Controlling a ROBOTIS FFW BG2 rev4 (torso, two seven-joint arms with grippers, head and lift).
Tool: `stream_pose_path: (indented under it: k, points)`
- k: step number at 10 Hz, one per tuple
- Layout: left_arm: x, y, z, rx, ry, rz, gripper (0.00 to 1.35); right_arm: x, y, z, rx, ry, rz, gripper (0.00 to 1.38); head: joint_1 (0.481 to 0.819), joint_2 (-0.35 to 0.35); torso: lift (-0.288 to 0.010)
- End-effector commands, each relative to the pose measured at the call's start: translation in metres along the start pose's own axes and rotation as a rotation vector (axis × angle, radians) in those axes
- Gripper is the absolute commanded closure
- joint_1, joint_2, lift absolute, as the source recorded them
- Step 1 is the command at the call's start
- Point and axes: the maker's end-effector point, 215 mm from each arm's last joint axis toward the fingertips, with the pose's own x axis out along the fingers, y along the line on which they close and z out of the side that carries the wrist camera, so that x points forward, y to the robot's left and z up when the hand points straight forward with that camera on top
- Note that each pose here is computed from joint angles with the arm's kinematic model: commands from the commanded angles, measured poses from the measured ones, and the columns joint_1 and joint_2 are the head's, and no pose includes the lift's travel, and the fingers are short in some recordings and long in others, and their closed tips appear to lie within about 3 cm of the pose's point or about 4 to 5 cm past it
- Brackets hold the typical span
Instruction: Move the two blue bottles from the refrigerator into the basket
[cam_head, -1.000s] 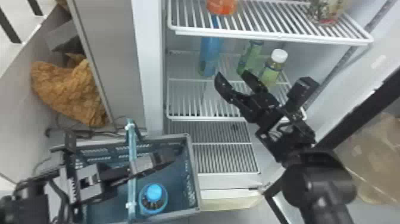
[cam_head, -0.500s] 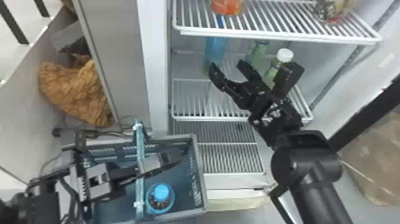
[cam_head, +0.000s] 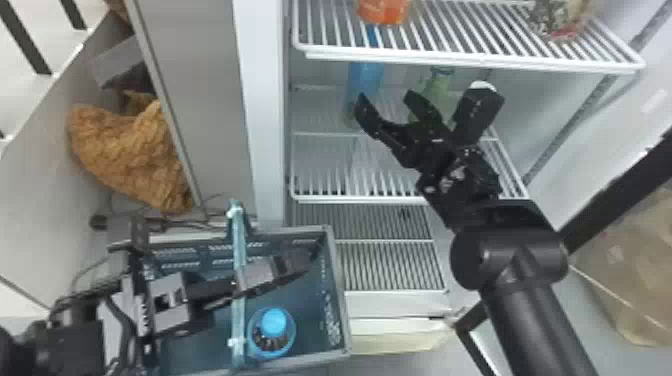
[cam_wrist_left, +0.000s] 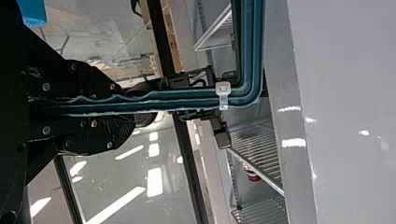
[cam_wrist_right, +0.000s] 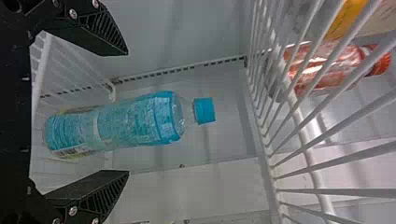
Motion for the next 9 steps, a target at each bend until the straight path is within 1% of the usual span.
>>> stream_pose_path:
  k: [1,2,5,7,9]
  points:
    - [0.000,0.001,-0.001,-0.002,0.002,0.001,1.20,0.013,-0.005,-0.004,0.005,0.015,-0.008,0.15,0.695,-0.124,-0.220]
    - [0.000,0.000,0.000,0.003,0.004,0.001,1.20,0.022,-0.006,-0.008,0.000,0.029,-0.007,0.14,0.695,-0.122,-0.220]
    - [-0.001,0.000,0.000,-0.001,0.006,0.002,1.20,0.047,-0.003,0.001,-0.025,0.035,-0.011,0.14,0.695,-0.113,-0.220]
    - [-0.001,0.000,0.001,0.002,0.006,0.002,1.20,0.058,-0.008,-0.005,-0.024,0.062,-0.029,0.13,0.695,-0.103,-0.220]
    - [-0.001,-0.001,0.001,0.004,0.007,0.001,1.20,0.061,-0.011,-0.015,-0.023,0.099,-0.045,0.14,0.695,-0.099,-0.220]
